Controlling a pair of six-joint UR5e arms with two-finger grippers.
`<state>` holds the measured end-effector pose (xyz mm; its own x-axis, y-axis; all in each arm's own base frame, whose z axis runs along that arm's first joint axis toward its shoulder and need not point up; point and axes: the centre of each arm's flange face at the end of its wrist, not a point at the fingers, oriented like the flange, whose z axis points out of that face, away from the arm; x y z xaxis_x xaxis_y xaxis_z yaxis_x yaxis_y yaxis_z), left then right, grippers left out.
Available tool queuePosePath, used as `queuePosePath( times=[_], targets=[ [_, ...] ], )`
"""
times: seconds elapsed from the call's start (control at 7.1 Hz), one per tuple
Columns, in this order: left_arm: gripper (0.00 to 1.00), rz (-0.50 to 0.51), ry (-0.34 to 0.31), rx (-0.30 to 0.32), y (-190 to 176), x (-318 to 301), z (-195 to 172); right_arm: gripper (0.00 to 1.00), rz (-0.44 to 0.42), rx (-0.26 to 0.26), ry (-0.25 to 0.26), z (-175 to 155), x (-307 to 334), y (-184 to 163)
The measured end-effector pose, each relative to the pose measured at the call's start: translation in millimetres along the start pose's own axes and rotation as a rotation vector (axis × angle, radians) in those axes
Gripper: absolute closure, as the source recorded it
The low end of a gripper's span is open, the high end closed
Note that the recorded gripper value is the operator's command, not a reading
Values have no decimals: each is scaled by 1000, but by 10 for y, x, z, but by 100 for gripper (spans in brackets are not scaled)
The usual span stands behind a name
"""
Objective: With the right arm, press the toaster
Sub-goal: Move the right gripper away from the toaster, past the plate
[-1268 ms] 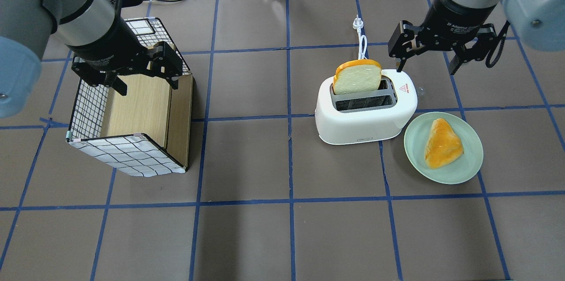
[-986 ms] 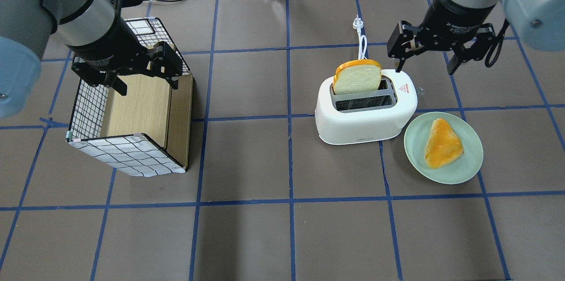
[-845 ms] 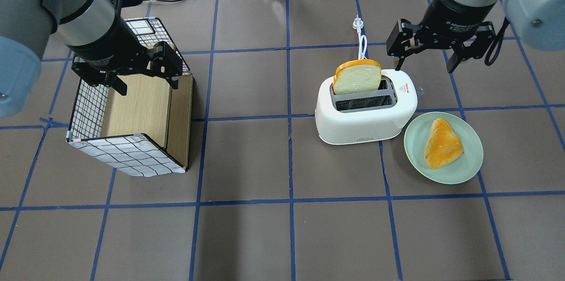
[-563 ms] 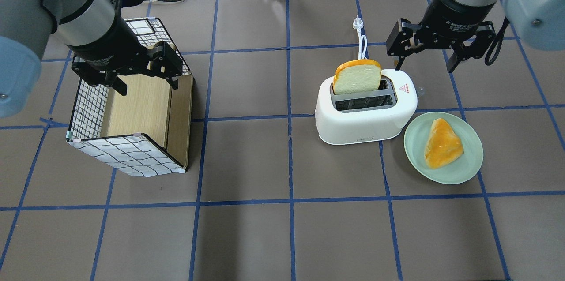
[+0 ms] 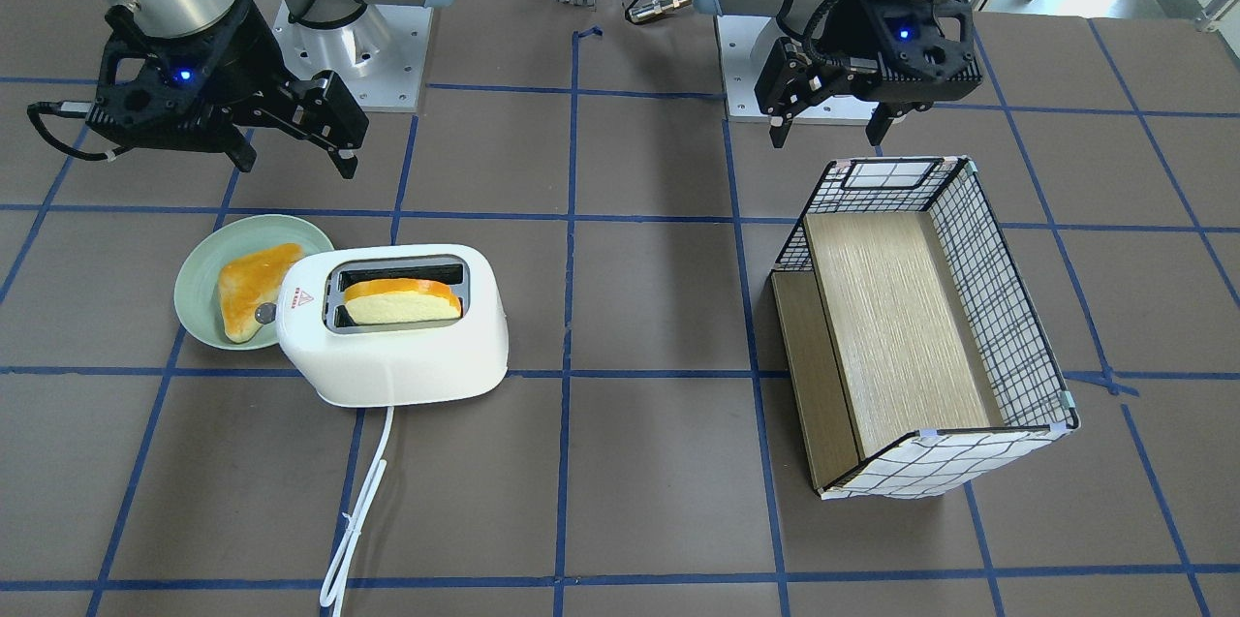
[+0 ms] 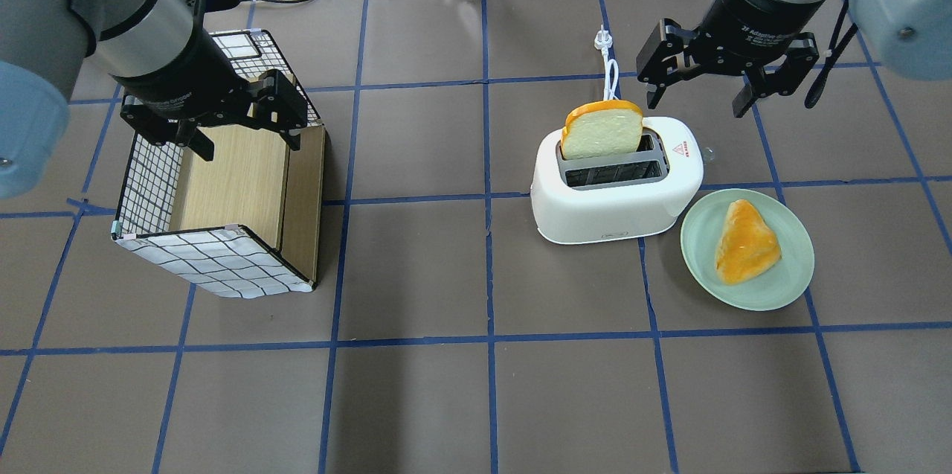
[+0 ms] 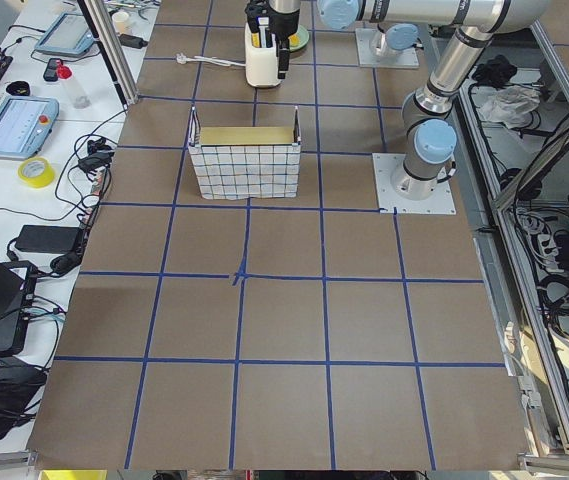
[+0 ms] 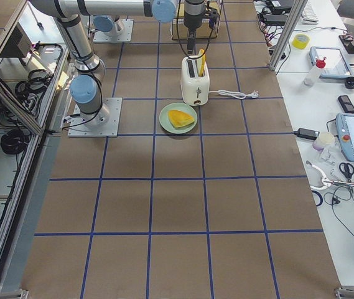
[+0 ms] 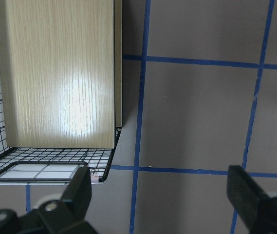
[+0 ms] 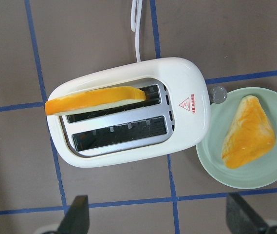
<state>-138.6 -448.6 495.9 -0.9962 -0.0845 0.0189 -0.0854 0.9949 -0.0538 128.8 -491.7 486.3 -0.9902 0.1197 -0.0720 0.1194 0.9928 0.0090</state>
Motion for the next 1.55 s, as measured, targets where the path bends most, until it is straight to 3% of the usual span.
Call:
queuePosePath(
  times=[0.14,0.28,0.42,0.85,1.55],
  targets=[
    [0,0,0,0,1,0,2,17,2,-1,6,13,14,-4],
    [0,0,0,-1,1,0,4,83,-2,8,8,11,23,-23],
    [0,0,0,-1,1,0,5,100,-11,24,8,2,36,-50],
    [0,0,0,-1,1,-1,5,100,-28,44,-1,-15,107,-108],
    [0,0,0,0,1,0,2,100,-28,35,-21,59,839,-358]
  ],
)
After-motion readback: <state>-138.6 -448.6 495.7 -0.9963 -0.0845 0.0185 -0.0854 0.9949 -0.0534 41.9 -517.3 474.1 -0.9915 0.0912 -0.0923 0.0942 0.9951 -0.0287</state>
